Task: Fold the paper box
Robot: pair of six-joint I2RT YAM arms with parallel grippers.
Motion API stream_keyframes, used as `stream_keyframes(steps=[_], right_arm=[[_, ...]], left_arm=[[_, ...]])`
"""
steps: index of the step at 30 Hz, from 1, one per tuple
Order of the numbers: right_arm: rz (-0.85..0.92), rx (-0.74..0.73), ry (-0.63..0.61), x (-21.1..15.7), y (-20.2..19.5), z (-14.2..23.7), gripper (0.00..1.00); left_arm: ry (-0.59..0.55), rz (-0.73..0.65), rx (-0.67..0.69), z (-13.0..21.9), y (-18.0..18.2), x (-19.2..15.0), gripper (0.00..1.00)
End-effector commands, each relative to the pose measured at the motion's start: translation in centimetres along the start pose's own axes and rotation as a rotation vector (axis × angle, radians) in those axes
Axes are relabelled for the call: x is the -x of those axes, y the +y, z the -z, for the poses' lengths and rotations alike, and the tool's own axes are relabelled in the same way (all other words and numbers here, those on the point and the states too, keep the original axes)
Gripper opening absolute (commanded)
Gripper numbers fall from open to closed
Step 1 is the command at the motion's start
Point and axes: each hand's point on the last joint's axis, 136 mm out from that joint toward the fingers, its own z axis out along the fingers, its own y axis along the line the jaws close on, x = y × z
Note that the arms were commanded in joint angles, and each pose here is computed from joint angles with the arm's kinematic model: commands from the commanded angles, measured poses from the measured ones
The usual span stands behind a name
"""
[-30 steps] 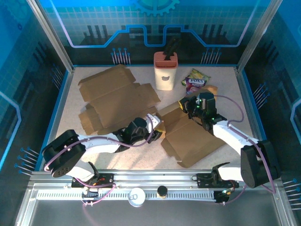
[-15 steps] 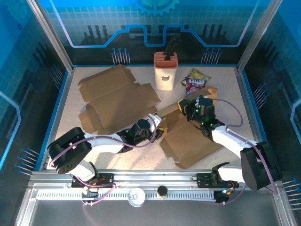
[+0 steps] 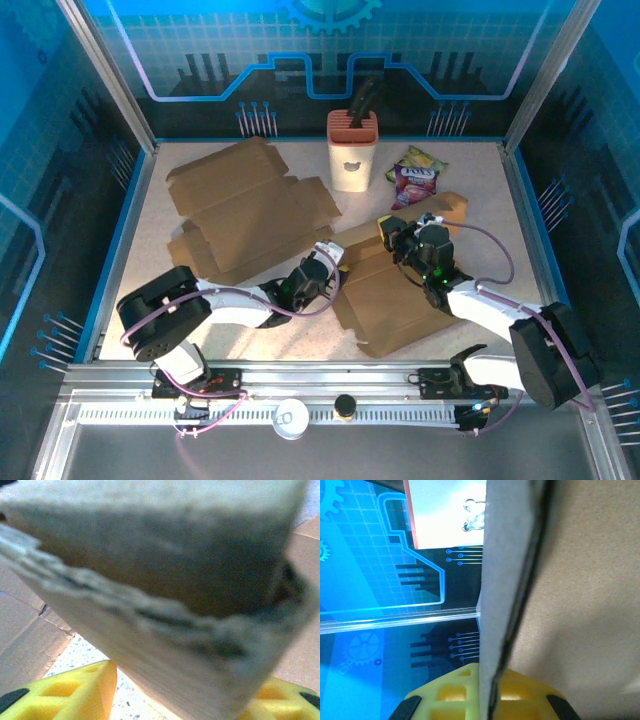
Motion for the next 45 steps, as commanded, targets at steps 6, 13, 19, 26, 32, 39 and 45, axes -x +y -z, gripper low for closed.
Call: stream_keyframes(steps=[6, 13, 19, 26, 32, 39, 45], right_arm=[[-0.017, -0.057, 0.076, -2.2, -2.4, 0.1, 0.00], [-0.023, -0.066, 0.087, -2.6, -2.8, 0.0, 0.00], [-0.035, -0.080, 0.095, -3.2, -3.4, -0.1, 0.00], [-0.055, -0.085, 0.089, -3.5, -3.9, 0.0, 0.00], [-0.071, -0.090, 0.090, -3.6, -3.9, 0.1, 0.00], [-0.070, -0.112, 0.128, -4.1, -3.6, 0.0, 0.00], [0.017, -0.105, 0.152, -3.1, -1.1, 1.2, 0.39]], left_arm=[[-0.099, 0.082, 0.074, -1.1, 0.4, 2.4, 0.47], [-0.118, 0.120, 0.112, -1.7, 0.1, 2.8, 0.38], [-0.147, 0.185, 0.166, -1.7, 0.2, 3.2, 0.34], [-0.164, 0.295, 0.260, -1.6, 1.2, 3.1, 0.20], [-0.178, 0.320, 0.254, -1.7, 0.7, 3.7, 0.09], [-0.164, 0.323, 0.353, -1.4, 1.9, 4.1, 0.00], [-0.172, 0.264, 0.370, -0.5, 2.8, 5.3, 0.00]])
